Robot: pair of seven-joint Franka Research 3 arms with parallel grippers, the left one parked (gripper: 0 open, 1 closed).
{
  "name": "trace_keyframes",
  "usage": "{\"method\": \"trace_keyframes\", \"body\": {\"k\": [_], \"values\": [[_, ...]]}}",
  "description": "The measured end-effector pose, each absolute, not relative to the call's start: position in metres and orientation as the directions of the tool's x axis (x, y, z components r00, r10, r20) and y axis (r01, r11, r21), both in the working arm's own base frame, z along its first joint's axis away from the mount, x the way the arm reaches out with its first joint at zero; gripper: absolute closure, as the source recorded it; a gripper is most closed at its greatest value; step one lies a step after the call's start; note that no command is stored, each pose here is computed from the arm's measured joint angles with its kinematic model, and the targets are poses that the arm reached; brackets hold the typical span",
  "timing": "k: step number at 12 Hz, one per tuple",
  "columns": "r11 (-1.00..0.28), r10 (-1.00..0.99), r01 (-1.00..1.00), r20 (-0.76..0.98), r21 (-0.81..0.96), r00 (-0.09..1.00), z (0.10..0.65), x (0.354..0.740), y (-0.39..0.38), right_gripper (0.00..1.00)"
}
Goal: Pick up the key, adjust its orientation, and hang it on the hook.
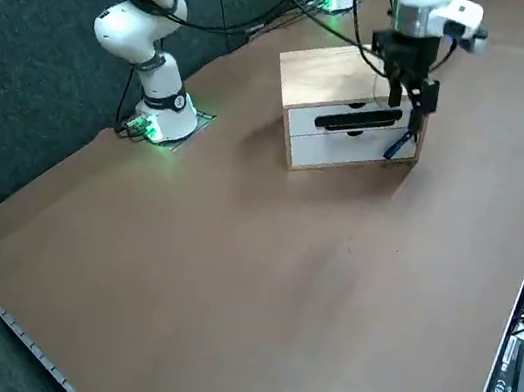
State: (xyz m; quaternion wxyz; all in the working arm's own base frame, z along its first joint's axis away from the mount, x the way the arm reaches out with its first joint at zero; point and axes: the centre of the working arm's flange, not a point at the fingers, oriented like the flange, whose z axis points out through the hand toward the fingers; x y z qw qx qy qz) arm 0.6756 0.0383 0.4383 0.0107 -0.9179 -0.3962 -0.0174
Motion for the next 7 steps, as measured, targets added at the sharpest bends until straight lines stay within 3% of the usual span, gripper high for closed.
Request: {"method": "trace_keyframes", "body": {"k": [7], "values": [[-0.897, 0.442, 0.442, 0.003, 0.002, 0.897, 0.531, 0.632, 0.004, 0.0]]}}
